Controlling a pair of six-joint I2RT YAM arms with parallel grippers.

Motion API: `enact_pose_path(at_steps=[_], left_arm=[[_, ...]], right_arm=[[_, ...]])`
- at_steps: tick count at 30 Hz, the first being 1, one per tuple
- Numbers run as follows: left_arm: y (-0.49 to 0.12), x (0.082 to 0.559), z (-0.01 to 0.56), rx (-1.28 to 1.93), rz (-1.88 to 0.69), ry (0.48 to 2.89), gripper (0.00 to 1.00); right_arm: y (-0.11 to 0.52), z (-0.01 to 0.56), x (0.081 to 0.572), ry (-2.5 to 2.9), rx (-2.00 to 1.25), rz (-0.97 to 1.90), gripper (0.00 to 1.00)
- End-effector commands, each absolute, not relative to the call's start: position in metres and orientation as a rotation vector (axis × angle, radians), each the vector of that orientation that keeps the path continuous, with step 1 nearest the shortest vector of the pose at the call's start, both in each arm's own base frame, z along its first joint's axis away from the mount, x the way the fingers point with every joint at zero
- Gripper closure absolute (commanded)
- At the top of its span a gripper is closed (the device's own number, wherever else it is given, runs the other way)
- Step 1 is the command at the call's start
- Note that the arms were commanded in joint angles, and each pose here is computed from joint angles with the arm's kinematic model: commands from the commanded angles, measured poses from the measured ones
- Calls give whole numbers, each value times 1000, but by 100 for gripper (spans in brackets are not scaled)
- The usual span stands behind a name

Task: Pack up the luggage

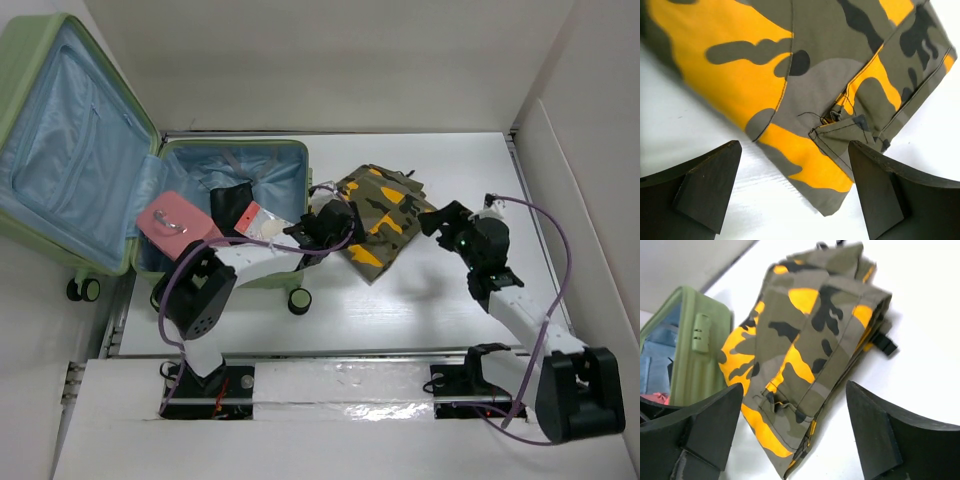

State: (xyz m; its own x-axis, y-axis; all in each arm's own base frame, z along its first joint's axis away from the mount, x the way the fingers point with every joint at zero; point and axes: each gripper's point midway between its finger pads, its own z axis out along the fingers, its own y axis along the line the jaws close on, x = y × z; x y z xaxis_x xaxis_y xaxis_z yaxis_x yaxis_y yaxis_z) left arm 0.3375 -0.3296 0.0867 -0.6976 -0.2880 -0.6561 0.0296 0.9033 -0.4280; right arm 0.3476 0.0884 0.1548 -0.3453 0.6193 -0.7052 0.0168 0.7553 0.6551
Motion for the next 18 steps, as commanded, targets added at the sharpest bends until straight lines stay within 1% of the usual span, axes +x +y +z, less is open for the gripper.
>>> enact_pose_path(at_steps=[1, 2, 4, 5, 6, 10, 11, 12, 13, 14, 15, 16, 17, 18], left_arm=[[-314, 348, 136, -357, -518, 2135, 13], [-314, 348, 127, -345, -488, 2160, 13], [-319, 352, 123, -324, -451, 2197, 13], [-321, 353, 102, -300, -397, 2242, 13], [-330, 361, 106, -287, -393, 2245, 13], [-359, 384, 78, -185, -395, 2346, 13], [-366, 388, 58, -137, -373, 2377, 13], [-385, 393, 69, -102, -413, 2360, 13], [-394, 394, 67, -75, -409, 2365, 13], [-401, 394, 49, -42, -377, 2390, 13], [-415, 399, 61, 1, -384, 2371, 13], [-428, 392, 58, 48, -386, 2376, 13], [-435, 389, 41, 89, -363, 2399, 13], [-449, 389, 46, 144, -392, 2393, 14]], right_arm=[[70, 177, 343, 1767, 442, 548, 15], [63, 179, 344, 1740, 455, 510, 20], [53, 175, 349, 1742, 484, 466, 22], [53, 171, 351, 1774, 471, 459, 22], [56, 162, 353, 1823, 463, 462, 21], [57, 170, 346, 1804, 427, 480, 20], [55, 171, 343, 1791, 432, 473, 20], [54, 173, 340, 1777, 429, 474, 20], [54, 183, 335, 1744, 422, 480, 20], [53, 179, 330, 1748, 423, 479, 20], [53, 181, 328, 1742, 422, 481, 20], [53, 179, 324, 1755, 425, 478, 20], [46, 187, 321, 1722, 446, 450, 20], [45, 190, 319, 1713, 447, 447, 20]])
